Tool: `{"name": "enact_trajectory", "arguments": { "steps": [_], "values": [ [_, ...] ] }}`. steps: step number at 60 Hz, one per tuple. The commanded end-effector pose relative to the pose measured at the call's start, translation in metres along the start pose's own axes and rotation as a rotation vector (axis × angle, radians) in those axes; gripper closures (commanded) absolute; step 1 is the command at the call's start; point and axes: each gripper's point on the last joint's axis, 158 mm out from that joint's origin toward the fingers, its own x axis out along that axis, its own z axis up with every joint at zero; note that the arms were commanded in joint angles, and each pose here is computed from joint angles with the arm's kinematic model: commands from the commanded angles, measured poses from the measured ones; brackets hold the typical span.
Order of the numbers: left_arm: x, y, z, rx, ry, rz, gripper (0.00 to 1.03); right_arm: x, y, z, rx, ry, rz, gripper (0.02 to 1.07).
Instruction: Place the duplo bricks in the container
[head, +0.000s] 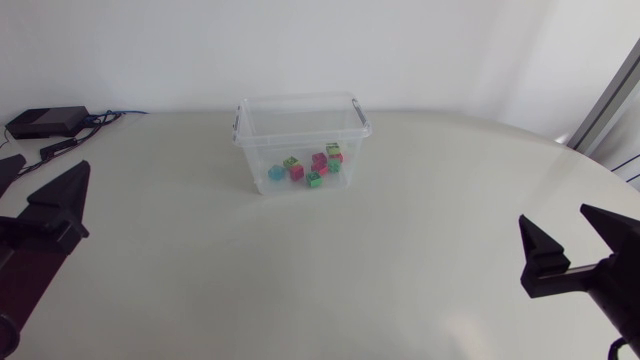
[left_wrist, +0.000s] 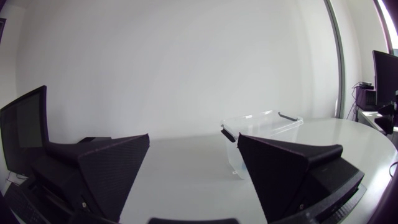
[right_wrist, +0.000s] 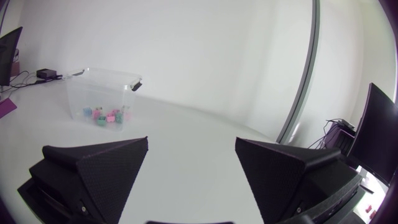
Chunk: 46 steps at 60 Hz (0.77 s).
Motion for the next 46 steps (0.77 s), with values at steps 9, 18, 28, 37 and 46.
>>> {"name": "enact_trajectory", "arguments": {
  "steps": [9,18,28,37,46],
  "values": [
    [0.0,-0.001,-0.033,-0.057,0.007,0.009,0.05,0.006,0.001,-0.013,0.081,-0.027,-0.012,0.06],
    [0.0,-0.004,-0.055,-0.077,0.018,0.009,0.05,0.009,0.002,-0.019,0.12,-0.05,-0.012,0.06],
    [0.0,-0.006,-0.081,-0.1,0.03,0.009,0.05,0.013,0.004,-0.025,0.166,-0.079,-0.012,0.06],
    [0.001,-0.009,-0.104,-0.12,0.041,0.009,0.05,0.015,0.005,-0.031,0.204,-0.102,-0.011,0.06],
    [0.001,-0.009,-0.108,-0.124,0.043,0.009,0.05,0.015,0.005,-0.032,0.211,-0.107,-0.011,0.06]
  ]
}}
